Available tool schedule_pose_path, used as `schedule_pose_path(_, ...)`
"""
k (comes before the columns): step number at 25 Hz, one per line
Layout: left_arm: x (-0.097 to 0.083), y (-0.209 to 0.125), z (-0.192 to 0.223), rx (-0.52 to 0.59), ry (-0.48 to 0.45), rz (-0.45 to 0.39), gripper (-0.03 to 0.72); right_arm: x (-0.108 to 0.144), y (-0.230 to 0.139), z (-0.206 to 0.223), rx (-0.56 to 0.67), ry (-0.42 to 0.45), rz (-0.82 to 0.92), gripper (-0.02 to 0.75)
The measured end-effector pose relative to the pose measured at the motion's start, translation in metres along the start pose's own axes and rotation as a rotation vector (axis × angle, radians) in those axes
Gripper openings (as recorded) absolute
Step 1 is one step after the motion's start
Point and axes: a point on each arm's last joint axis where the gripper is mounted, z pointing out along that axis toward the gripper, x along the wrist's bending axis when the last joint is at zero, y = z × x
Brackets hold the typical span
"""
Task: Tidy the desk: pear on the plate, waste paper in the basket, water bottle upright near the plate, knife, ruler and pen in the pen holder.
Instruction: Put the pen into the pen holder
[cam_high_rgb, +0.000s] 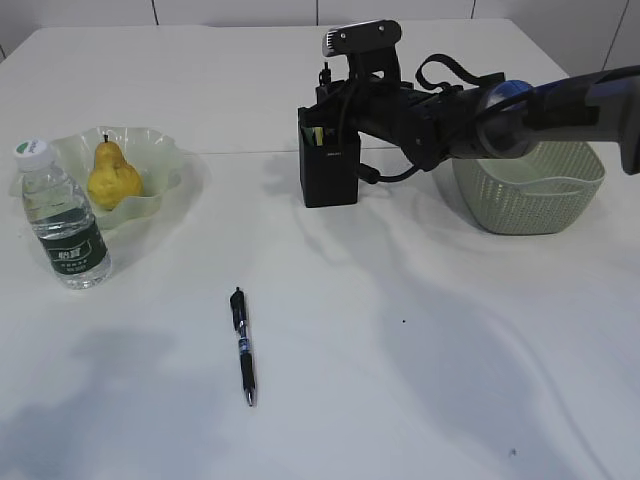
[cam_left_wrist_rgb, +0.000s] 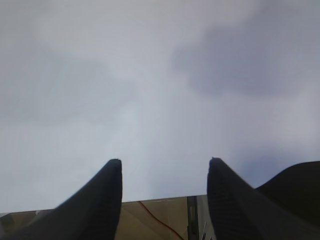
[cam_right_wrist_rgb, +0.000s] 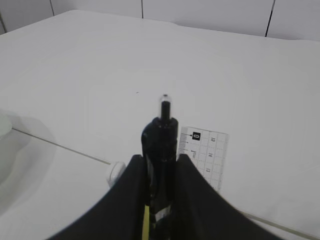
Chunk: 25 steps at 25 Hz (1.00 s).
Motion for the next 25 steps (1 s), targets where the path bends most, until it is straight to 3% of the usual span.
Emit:
schedule_pose_path(6,0.000,0.000,0.000,0.000,0.000,0.000,0.384,0.000,0.000,0.000,0.000,0.000,0.000,0.168)
schedule_pose_path(14,0.000,0.000,0.000,0.000,0.000,0.000,0.384,-0.001,0.000,-0.002,0.045,-0.008,0.019,0.293)
schedule_pose_path(20,0.000,0.001,0.000,-0.007,-0.001,0.000,0.384,-0.003,0.031,-0.017,0.054,-0.022,0.035,0.304)
schedule_pose_path(25,0.000,0.002,0.000,-0.025,-0.003,0.000,0.384,-0.004,0.051,-0.034,0.138,-0.045,0.063,0.303)
